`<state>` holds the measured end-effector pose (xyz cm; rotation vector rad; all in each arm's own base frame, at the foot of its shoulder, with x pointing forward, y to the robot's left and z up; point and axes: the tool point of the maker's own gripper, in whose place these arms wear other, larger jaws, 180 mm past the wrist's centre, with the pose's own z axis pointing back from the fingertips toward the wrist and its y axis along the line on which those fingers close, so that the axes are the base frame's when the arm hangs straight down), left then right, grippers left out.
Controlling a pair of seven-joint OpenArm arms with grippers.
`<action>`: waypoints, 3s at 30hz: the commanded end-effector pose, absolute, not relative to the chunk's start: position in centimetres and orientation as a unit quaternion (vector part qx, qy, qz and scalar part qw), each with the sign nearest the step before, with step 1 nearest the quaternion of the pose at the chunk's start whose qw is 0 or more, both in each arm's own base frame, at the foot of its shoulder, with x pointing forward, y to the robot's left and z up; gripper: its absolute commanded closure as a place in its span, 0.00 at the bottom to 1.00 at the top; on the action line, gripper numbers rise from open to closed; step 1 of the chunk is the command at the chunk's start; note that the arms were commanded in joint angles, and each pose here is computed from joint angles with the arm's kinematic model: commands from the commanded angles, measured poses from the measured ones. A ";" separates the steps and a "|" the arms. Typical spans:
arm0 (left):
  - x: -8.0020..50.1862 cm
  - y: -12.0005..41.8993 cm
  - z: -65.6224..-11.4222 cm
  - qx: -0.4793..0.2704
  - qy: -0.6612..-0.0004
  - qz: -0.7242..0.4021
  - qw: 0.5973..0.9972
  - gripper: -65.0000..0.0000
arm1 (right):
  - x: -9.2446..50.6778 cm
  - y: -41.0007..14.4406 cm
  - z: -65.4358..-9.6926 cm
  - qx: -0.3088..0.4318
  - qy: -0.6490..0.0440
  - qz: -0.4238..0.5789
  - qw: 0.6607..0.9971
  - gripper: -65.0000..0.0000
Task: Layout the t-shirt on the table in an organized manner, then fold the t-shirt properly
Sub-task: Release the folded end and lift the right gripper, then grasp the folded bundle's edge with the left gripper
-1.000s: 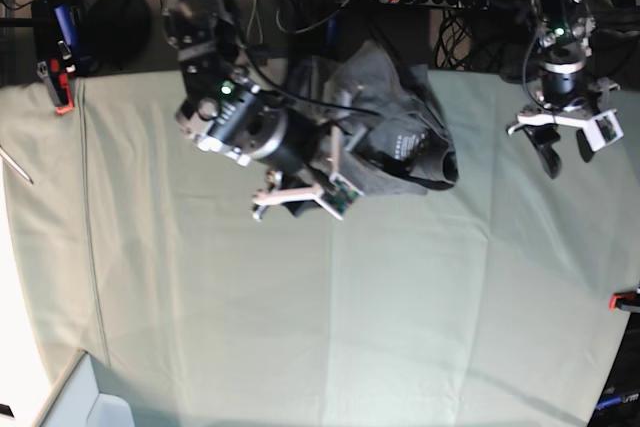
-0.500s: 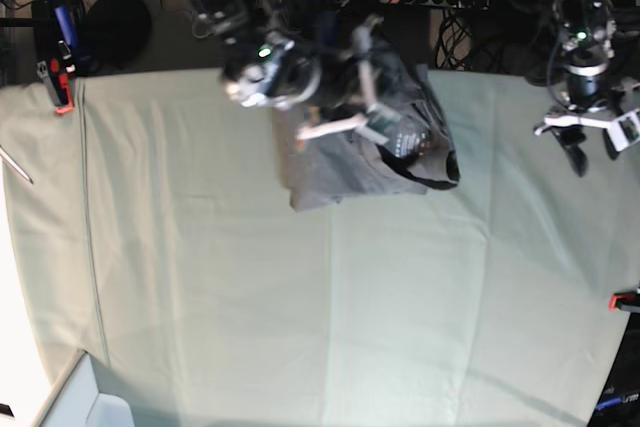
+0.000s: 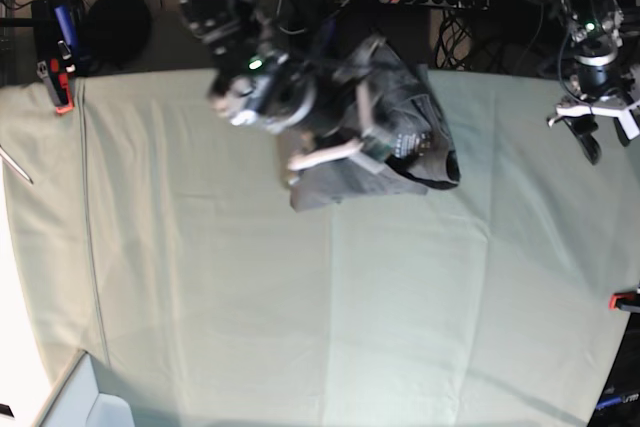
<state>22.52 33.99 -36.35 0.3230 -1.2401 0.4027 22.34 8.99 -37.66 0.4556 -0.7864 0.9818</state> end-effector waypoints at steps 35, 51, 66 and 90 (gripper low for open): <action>22.6 21.4 -40.5 -0.064 -0.540 0.233 0.806 0.34 | 25.9 3.7 -35.8 0.186 -0.438 0.380 0.793 0.80; 29.6 13.2 -40.0 -0.160 -0.551 0.182 0.799 0.17 | 24.3 -0.4 -38.6 0.155 -0.395 0.362 0.830 0.80; 32.7 13.1 -39.8 -0.160 -0.561 0.178 0.793 0.99 | 24.1 -1.3 -39.1 0.143 -0.383 0.371 0.834 0.80; 29.1 13.6 -38.4 -0.159 -0.565 0.179 0.789 0.45 | 24.5 -1.7 -39.0 0.136 -0.385 0.375 0.832 0.80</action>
